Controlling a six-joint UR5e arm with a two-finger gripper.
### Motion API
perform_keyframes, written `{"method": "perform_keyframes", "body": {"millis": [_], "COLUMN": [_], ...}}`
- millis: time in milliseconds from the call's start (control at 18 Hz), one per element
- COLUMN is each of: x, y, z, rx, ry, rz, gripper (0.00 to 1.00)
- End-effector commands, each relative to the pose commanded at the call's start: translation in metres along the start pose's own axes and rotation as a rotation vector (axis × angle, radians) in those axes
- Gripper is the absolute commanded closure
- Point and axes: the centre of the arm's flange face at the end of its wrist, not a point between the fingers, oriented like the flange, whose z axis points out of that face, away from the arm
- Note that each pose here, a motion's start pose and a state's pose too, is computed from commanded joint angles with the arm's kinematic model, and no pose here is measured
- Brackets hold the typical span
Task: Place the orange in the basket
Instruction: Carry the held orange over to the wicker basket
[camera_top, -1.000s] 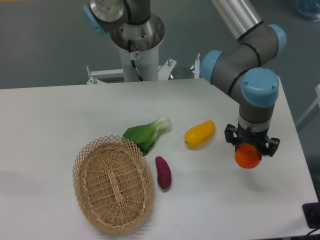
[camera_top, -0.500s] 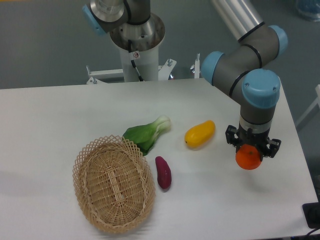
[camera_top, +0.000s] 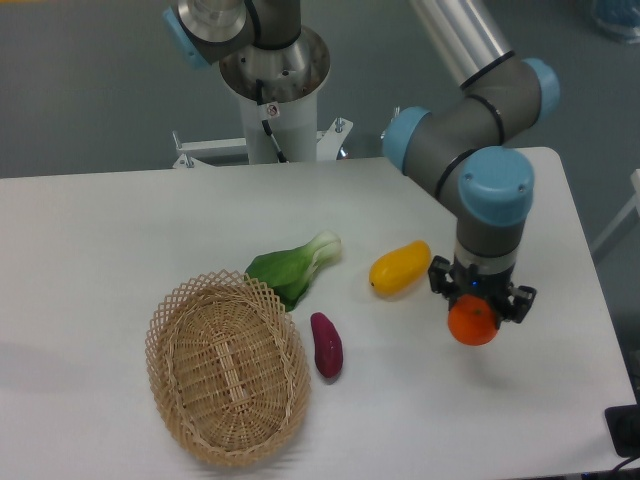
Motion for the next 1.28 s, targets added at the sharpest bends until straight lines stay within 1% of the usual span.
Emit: {"method": "perform_keyframes", "body": {"millis": [56, 167, 278, 333, 389, 444, 500, 667, 722, 833, 944, 1111, 1167, 1278], "x": [0.009, 0.027, 0.057, 0.084, 0.106, 0.14, 0.165, 0.246, 0.264, 0.291, 0.309, 0.316, 0.324, 0.328], "y": [-0.01, -0.031, -0.064, -0.088, -0.104, -0.119, -0.126, -0.138, -0.141, -0.143, -0.146, -0.148, -0.151, -0.152], "z": [-0.006, -0.009, -0.025, -0.039, -0.045, -0.052, -0.055, -0.049, -0.043, -0.03, -0.025, -0.006, 0.0, 0.006], "rx": [0.002, 0.007, 0.033, 0.054, 0.064, 0.069, 0.071, 0.061, 0.05, 0.03, 0.027, 0.011, 0.004, -0.005], "ry": [-0.007, -0.007, -0.017, -0.023, -0.023, -0.016, -0.007, 0.039, 0.052, 0.072, 0.075, 0.088, 0.094, 0.1], "rz": [0.019, 0.061, 0.119, 0.12, 0.107, 0.104, 0.112, 0.138, 0.146, 0.128, 0.149, 0.145, 0.157, 0.161], "gripper": [0.45, 0.45, 0.44, 0.44, 0.44, 0.44, 0.44, 0.44, 0.44, 0.43, 0.43, 0.43, 0.42, 0.42]}}
